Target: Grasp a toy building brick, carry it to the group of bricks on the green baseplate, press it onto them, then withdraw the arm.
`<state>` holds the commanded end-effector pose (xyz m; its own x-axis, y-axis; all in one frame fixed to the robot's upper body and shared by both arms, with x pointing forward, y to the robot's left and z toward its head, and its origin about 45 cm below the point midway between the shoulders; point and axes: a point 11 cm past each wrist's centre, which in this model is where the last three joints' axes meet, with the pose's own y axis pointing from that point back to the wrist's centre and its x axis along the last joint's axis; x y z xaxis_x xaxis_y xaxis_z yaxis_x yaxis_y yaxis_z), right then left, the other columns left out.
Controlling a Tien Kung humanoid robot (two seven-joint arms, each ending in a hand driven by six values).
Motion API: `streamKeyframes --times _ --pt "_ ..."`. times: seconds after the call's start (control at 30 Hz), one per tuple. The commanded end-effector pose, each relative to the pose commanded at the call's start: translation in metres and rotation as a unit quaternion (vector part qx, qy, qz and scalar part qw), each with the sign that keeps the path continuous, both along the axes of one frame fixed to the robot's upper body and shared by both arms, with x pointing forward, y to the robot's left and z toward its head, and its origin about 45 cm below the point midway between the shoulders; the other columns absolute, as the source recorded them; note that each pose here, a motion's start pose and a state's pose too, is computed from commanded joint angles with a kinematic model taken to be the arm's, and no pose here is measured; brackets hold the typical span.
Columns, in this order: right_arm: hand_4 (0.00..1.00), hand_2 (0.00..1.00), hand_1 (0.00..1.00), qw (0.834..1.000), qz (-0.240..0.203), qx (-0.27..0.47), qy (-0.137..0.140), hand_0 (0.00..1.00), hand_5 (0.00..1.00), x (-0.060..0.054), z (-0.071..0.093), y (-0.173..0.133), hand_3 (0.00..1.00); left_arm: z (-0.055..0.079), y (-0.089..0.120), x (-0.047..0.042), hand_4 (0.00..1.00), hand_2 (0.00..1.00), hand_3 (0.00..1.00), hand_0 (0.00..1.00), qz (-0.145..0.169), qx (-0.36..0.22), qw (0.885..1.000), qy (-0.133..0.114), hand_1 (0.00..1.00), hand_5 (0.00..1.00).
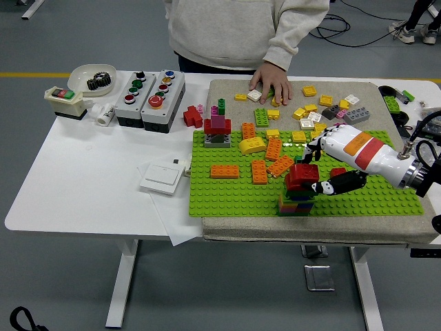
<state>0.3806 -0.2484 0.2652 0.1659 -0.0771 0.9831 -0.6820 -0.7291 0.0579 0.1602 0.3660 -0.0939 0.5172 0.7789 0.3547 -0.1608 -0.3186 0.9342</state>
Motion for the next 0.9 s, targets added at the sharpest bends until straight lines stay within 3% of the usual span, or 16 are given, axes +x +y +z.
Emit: streamKeyframes --times 0.37,0.9 --pt "0.827 0.556 0.484 1.0 0.0 0.001 0.0 0.634 0.413 0.0005 0.0004 -0.0002 0.565 0.0003 0.0004 0.0007 0.669 0.721 0.587 0.67 -0.001 0.001 1.0 0.0 0.7 0.665" --pt "0.841 0.566 0.489 1.0 0.003 -0.001 0.0 0.637 0.419 -0.0001 0.0017 0.0006 0.572 0.0004 0.0002 0.0009 0.669 0.72 0.587 0.668 -0.002 0.0 1.0 0.0 0.7 0.666"
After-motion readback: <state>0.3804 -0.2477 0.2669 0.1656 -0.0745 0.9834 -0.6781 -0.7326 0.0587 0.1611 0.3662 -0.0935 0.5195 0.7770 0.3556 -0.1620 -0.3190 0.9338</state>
